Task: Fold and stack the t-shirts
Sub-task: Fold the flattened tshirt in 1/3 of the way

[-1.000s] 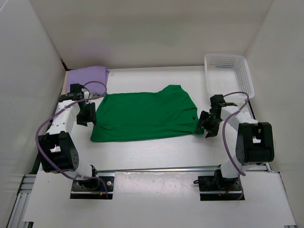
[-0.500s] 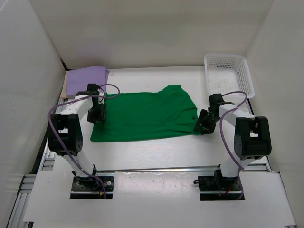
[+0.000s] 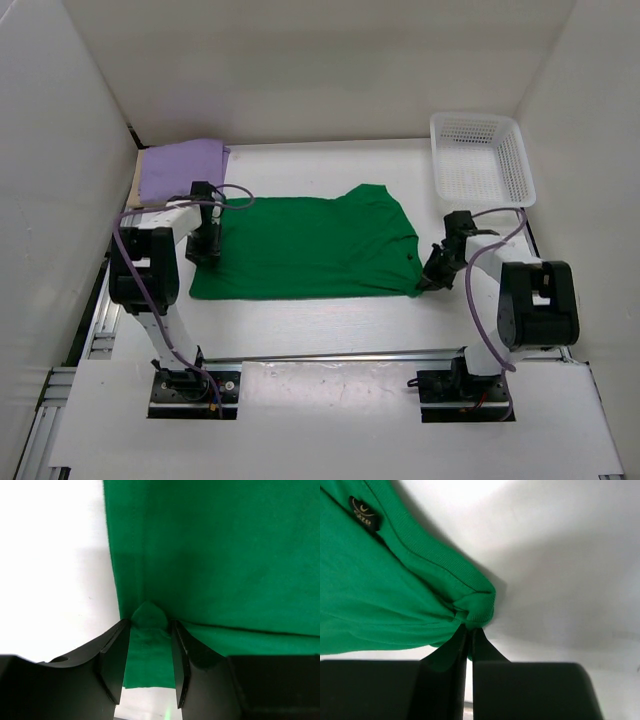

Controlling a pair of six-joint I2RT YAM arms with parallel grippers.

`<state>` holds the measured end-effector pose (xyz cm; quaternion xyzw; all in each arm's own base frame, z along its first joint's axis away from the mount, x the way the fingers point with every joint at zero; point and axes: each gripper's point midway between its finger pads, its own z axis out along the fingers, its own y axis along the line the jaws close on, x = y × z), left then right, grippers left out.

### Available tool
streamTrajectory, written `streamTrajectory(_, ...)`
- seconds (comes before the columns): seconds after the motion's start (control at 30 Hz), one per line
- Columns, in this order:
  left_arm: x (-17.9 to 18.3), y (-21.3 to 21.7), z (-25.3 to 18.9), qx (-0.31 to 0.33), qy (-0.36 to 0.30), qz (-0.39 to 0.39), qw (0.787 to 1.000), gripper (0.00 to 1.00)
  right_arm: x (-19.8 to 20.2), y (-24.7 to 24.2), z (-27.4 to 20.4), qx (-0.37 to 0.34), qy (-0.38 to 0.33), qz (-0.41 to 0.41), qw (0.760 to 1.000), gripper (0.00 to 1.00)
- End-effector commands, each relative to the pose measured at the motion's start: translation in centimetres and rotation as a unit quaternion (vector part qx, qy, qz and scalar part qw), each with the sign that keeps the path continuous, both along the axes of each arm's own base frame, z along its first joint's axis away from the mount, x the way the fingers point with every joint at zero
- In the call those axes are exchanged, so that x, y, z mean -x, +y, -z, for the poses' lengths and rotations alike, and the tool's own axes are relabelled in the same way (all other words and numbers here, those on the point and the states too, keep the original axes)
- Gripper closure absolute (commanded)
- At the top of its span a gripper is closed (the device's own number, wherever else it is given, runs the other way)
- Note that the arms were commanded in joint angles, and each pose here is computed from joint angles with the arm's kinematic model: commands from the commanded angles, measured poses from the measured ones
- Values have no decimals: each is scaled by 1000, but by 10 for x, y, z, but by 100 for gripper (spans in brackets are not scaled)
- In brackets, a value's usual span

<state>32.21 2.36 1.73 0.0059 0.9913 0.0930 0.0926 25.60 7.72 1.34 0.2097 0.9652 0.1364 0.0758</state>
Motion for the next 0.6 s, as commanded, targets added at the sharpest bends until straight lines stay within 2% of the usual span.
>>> streamTrajectory(0.0, 12, 7, 0, -19, 6, -4, 1000, 51, 57, -2, 7, -3, 74, 21, 997, 100)
streamTrajectory(0.27, 80, 23, 4, -44, 64, -17, 997, 51, 124, 8, 10, -37, 119, 80, 989, 100)
streamTrajectory(0.3, 86, 23, 2, -44, 68, -17, 997, 50, 128, 8, 6, -39, 112, 85, 989, 100)
streamTrajectory(0.37, 88, 34, -10, -58, 54, -33, 996, 39, 138, 5, 9, -33, 115, 97, 988, 100)
streamTrajectory(0.43, 79, 41, -27, -77, 32, -37, 996, 31, 139, 4, 9, -30, 105, 98, 989, 100)
streamTrajectory(0.5, 44, 39, -65, -87, -40, -32, 995, 18, 144, 1, 14, -23, 115, 99, 988, 100)
streamTrajectory(0.53, 30, 37, -82, -95, -69, -29, 993, 14, 146, 1, 15, -21, 119, 94, 988, 100)
streamTrajectory(0.57, -1, 24, -114, -90, -124, -15, 988, 13, 146, 1, 17, -20, 123, 89, 988, 100)
